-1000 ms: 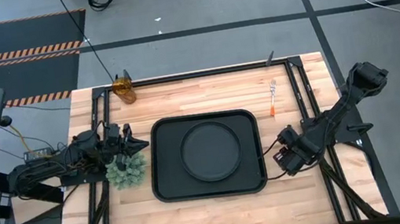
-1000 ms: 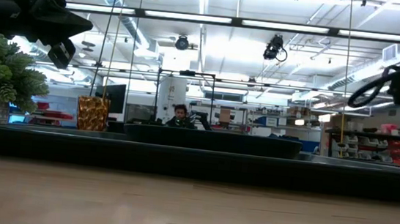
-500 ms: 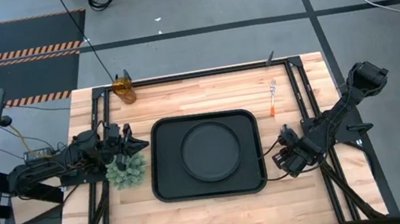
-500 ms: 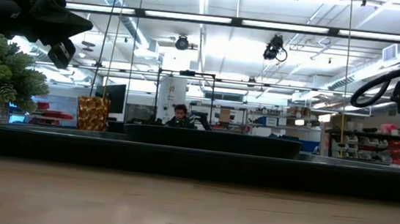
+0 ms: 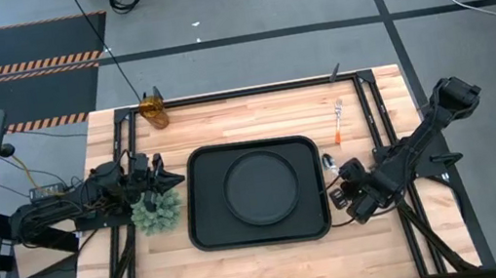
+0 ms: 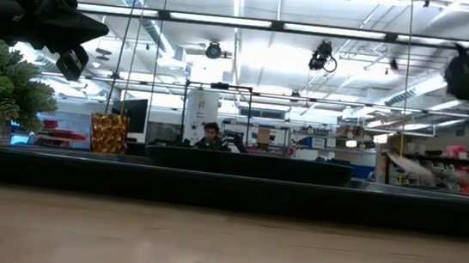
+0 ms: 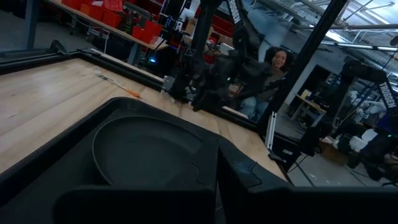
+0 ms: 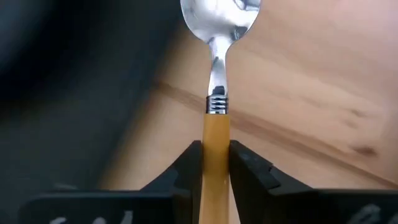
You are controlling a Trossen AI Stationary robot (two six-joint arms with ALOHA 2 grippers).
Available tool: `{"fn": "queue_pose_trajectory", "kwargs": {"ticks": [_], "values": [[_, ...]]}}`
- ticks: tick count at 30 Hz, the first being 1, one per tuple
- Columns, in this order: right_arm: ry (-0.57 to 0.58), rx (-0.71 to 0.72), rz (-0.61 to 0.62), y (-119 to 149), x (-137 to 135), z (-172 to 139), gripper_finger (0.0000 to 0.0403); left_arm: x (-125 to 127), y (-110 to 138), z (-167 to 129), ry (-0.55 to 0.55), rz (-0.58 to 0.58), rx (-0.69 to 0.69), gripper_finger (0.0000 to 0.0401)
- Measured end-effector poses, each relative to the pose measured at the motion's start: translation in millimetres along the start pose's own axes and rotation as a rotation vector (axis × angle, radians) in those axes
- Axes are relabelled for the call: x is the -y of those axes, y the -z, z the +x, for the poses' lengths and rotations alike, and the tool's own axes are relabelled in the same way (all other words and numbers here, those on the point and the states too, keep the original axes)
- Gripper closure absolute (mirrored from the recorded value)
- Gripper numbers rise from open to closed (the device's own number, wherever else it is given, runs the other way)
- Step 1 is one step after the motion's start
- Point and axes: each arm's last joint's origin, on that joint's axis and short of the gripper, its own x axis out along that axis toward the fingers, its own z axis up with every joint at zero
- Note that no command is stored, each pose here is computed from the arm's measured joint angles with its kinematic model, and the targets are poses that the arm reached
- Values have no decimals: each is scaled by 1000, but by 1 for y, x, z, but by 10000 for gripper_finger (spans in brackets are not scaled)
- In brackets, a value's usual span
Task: Pick and place plate/cup/fork/spoon on tray
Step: Put the yellow spoon on the black serving tray to the right of the black plate
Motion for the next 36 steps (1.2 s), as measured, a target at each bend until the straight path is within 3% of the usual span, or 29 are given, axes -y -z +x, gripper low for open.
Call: {"fn": "queue_pose_trajectory", "kwargs": {"ticks": [7,12,23,36], "values": [[-204,254,81,-14,-30,-28,328,0,0,0,0,0,0,390],[-329,282,153,-9,-48,-20,328,0,0,0,0,0,0,390],[-178,215,225,4,-57,38,326,0,0,0,0,0,0,390],[-169,191,228,-8,-66,52,316,0,0,0,0,0,1,390]]}}
